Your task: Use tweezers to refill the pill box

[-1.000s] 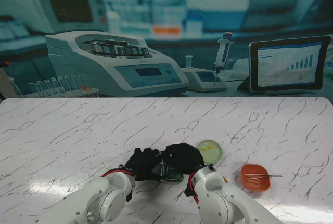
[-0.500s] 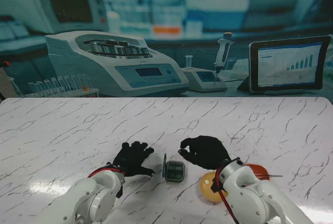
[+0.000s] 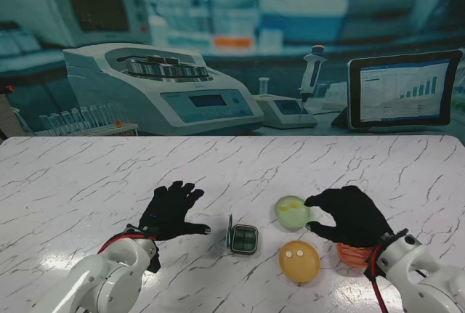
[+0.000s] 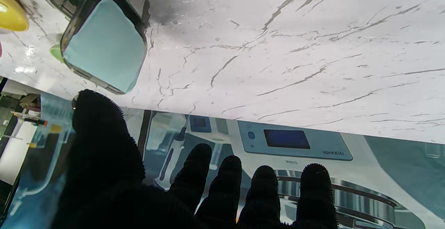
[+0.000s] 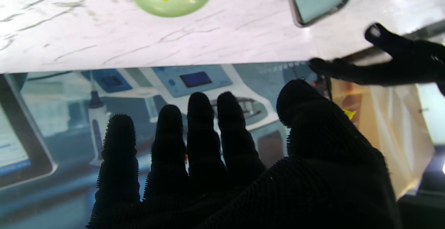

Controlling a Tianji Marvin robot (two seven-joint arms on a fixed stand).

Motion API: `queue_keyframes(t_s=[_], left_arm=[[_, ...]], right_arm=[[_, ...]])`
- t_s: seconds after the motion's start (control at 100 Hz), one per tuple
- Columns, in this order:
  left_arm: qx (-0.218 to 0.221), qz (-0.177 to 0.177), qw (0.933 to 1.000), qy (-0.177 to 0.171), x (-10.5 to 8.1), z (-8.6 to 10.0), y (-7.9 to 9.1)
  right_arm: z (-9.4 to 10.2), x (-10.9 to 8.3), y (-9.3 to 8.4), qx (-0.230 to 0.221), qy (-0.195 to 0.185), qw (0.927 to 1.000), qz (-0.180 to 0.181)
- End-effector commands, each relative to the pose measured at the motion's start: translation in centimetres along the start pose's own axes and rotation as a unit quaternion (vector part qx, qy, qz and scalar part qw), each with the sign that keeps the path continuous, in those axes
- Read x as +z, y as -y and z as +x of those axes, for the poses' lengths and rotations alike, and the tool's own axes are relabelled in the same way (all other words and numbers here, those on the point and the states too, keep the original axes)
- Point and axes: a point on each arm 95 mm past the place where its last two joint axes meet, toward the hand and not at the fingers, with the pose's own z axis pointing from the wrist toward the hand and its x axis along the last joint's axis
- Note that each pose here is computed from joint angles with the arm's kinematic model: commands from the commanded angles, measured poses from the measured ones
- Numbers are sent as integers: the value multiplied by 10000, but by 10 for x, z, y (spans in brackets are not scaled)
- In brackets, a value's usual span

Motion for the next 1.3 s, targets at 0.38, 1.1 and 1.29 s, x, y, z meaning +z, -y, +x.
queue_keyframes(t_s=[0.38,1.1,1.29], left_arm=[[-269,3,9996,-1,-19,6,-13],[-499,-66,9987,75,-6,16,-23],[-582,-58,9982,122,-4,17,-27]], right_arm=[[-38,-43,7,-516,299,9980,202],[-91,-61,47,-961,475,9923,627],[-96,-58,52,-1120,472,9900,714]])
